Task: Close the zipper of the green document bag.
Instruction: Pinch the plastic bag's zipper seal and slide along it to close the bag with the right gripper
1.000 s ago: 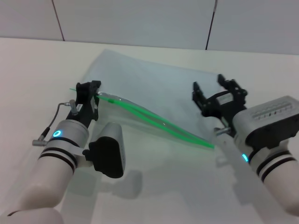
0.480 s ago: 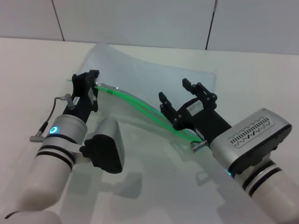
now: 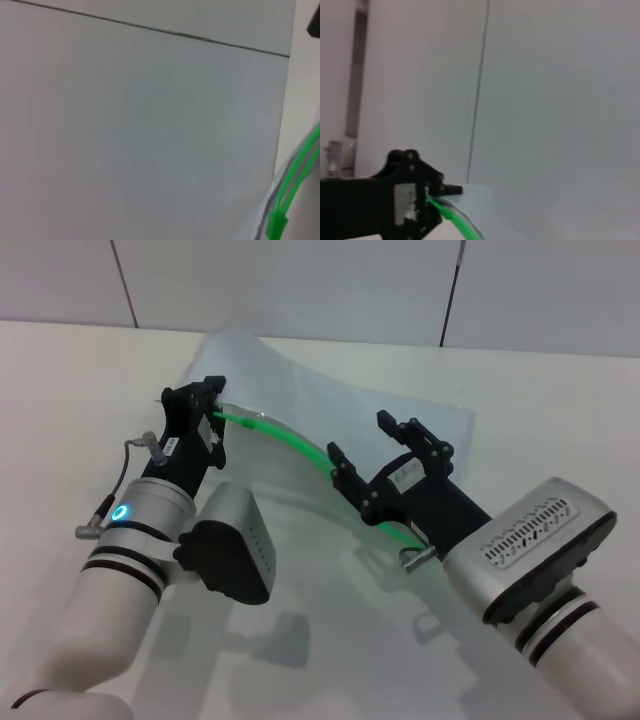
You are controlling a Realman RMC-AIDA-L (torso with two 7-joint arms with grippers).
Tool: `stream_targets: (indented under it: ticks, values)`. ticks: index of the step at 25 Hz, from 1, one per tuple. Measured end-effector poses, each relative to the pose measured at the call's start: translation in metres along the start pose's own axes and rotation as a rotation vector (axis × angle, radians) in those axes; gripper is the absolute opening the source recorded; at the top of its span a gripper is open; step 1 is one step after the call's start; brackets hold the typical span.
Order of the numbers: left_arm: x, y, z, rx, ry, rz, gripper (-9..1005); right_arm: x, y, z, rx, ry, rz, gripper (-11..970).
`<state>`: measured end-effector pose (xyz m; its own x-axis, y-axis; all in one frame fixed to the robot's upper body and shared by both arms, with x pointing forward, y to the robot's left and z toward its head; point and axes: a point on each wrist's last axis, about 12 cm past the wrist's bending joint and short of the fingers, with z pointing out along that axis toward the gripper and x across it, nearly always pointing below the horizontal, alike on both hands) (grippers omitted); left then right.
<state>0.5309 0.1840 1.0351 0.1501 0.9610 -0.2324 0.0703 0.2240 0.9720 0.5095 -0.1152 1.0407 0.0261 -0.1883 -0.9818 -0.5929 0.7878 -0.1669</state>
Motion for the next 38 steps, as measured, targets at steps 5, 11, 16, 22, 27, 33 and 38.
stream_targets:
  ticks: [5, 11, 16, 22, 27, 33, 38]
  values:
    - [-0.001, 0.0, 0.0, -0.003, -0.008, -0.019, 56, -0.003, 0.005, 0.0, -0.039, -0.02, -0.03, 658]
    - [-0.002, 0.0, 0.0, -0.002, -0.02, -0.022, 56, -0.006, 0.01, 0.0, -0.073, -0.042, -0.053, 655]
    - [-0.005, 0.001, 0.0, -0.006, -0.045, -0.006, 56, -0.008, 0.011, 0.002, -0.088, -0.047, -0.071, 652]
    - [-0.012, 0.001, -0.001, -0.011, -0.096, 0.016, 56, -0.007, 0.011, 0.006, -0.105, -0.029, -0.085, 649]
    - [-0.017, 0.002, -0.001, -0.015, -0.126, 0.031, 56, -0.007, 0.011, 0.007, -0.112, -0.023, -0.09, 646]
    - [-0.02, 0.002, -0.001, -0.018, -0.155, 0.045, 56, -0.007, 0.011, 0.007, -0.114, -0.024, -0.097, 643]
    - [-0.022, 0.001, -0.002, -0.007, -0.171, 0.055, 57, -0.008, 0.011, 0.008, -0.116, -0.027, -0.102, 640]
